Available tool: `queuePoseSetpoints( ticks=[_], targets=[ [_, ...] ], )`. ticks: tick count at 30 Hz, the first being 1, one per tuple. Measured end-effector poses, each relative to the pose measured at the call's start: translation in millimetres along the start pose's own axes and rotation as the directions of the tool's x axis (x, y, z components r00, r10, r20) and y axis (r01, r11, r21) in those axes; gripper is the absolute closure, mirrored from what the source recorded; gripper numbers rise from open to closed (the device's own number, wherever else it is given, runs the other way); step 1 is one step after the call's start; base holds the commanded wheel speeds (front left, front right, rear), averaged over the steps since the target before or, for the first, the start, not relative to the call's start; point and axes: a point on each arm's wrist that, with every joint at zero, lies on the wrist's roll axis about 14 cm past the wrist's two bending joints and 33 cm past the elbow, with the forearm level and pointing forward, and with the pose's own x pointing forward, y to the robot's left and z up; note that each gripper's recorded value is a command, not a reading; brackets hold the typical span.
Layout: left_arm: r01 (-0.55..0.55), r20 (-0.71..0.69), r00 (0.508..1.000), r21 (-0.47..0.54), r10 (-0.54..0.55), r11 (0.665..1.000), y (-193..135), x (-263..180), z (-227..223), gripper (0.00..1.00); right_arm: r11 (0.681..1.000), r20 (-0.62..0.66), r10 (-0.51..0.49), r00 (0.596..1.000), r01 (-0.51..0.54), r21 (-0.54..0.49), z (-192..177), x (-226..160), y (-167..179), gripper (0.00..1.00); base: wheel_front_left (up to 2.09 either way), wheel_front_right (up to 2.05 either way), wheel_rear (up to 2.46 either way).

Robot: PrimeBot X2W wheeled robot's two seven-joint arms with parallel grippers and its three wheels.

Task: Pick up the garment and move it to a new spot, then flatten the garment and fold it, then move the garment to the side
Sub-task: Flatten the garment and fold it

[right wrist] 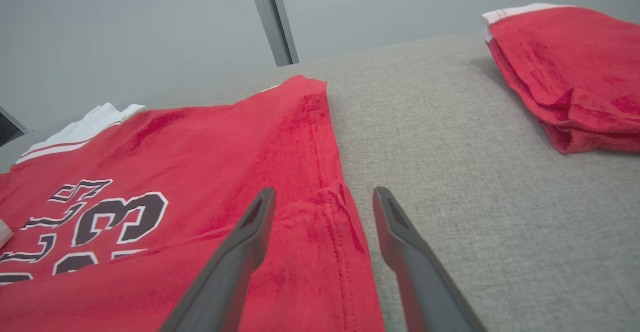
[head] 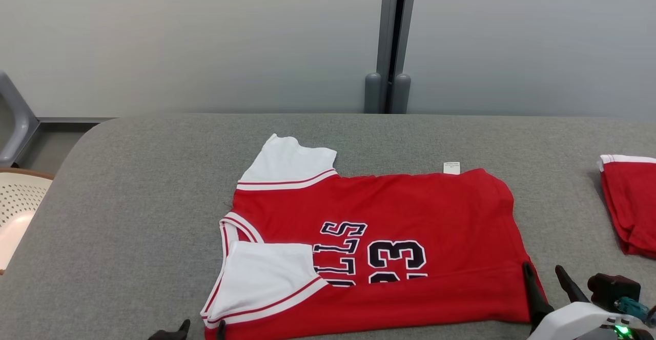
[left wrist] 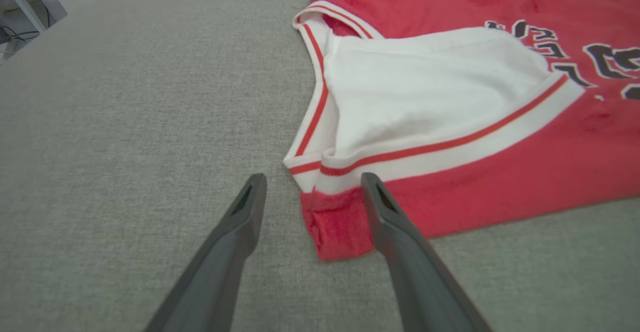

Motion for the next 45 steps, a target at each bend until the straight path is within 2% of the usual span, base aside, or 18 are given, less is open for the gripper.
queuePoseSetpoints(
  ticks=[3, 7, 12, 14, 17, 22, 27, 31, 36, 37, 38, 39, 41, 44, 45],
  targets=[
    [-0.037, 0.05, 0.998, -0.016, 0.037, 0.999, 7.1, 3.0, 13.8, 0.0, 0.999, 0.097, 0.041, 0.994, -0.038, -0.037, 21.9, -1.5, 10.2, 0.0, 0.0, 0.0, 0.0],
    [-0.08, 0.182, 0.979, -0.073, 0.092, 0.994, 18.2, 7.5, 55.6, 0.0, 0.991, 0.213, 0.114, 0.97, -0.098, -0.087, 48.4, -6.9, 30.1, 0.0, 0.0, 0.0, 0.0],
    [-0.029, 0.415, 0.903, -0.2, 0.111, 0.979, 23.7, -0.8, 132.3, 0.0, 0.983, 0.265, 0.169, 0.949, -0.143, -0.116, 57.7, -15.3, 46.8, 0.0, 0.0, 0.0, 0.0],
    [-0.008, 0.434, 0.896, -0.198, 0.095, 0.98, 21.6, -3.1, 137.5, 0.0, 0.984, 0.285, 0.17, 0.943, -0.146, -0.104, 62.0, -16.4, 49.5, 0.0, 0.0, 0.0, 0.0],
    [0.018, 0.412, 0.909, -0.172, 0.056, 0.985, 10.1, 2.9, 130.9, 0.0, 0.984, 0.303, 0.173, 0.937, -0.149, -0.099, 66.2, -16.1, 52.7, 0.0, 0.0, 0.0, 0.0],
    [0.017, 0.285, 0.958, -0.11, 0.016, 0.994, -3.4, 34.5, 103.5, 0.0, 0.981, 0.31, 0.186, 0.932, -0.159, -0.111, 71.2, -6.9, 57.9, 0.0, 0.0, 0.0, 0.0],
    [0.056, 0.261, 0.964, 0.001, -0.055, 0.998, -12.2, 84.6, 130.6, 0.0, 0.974, 0.318, 0.21, 0.924, -0.172, -0.144, 83.3, 16.5, 64.9, 0.0, 0.0, 0.0, 0.0],
    [0.125, 0.203, 0.968, 0.115, -0.147, 0.985, -23.0, 128.7, 151.0, 0.0, 0.974, 0.331, 0.211, 0.92, -0.171, -0.148, 93.8, 37.5, 65.2, 0.0, 0.0, 0.0, 0.0],
    [0.211, 0.038, 0.973, 0.241, -0.226, 0.947, -35.5, 185.8, 164.0, 0.0, 0.975, 0.33, 0.206, 0.921, -0.165, -0.148, 97.8, 61.6, 61.5, 0.0, 0.0, 0.0, 0.0],
    [0.249, -0.024, 0.967, 0.267, -0.252, 0.931, -46.7, 194.4, 158.7, 0.0, 0.976, 0.326, 0.2, 0.924, -0.16, -0.146, 97.2, 65.5, 59.0, 0.0, 0.0, 0.0, 0.0],
    [0.341, -0.148, 0.939, 0.269, -0.312, 0.901, -69.5, 205.3, 144.7, 0.0, 0.978, 0.312, 0.189, 0.931, -0.151, -0.143, 93.1, 70.5, 54.3, 0.0, 0.0, 0.0, 0.0],
    [0.376, -0.197, 0.924, 0.296, -0.329, 0.878, -74.6, 209.7, 140.5, 0.0, 0.979, 0.303, 0.182, 0.935, -0.146, -0.139, 90.1, 71.9, 51.4, 0.0, 0.0, 0.0, 0.0],
    [0.386, -0.247, 0.917, 0.362, -0.312, 0.848, -64.6, 224.1, 148.8, 0.0, 0.986, 0.288, 0.147, 0.946, -0.115, -0.123, 84.4, 74.3, 38.3, 0.0, 0.0, 0.0, 0.0],
    [0.403, -0.318, 0.9, 0.338, -0.299, 0.851, -57.5, 240.1, 148.5, 0.0, 0.99, 0.275, 0.121, 0.954, -0.095, -0.106, 79.5, 77.3, 29.7, 0.0, 0.0, 0.0, 0.0],
    [0.419, -0.348, 0.888, 0.34, -0.301, 0.842, -60.2, 243.3, 143.1, 0.0, 0.991, 0.264, 0.114, 0.958, -0.09, -0.103, 75.0, 77.4, 27.6, 0.0, 0.0, 0.0, 0.0]
  ],
)
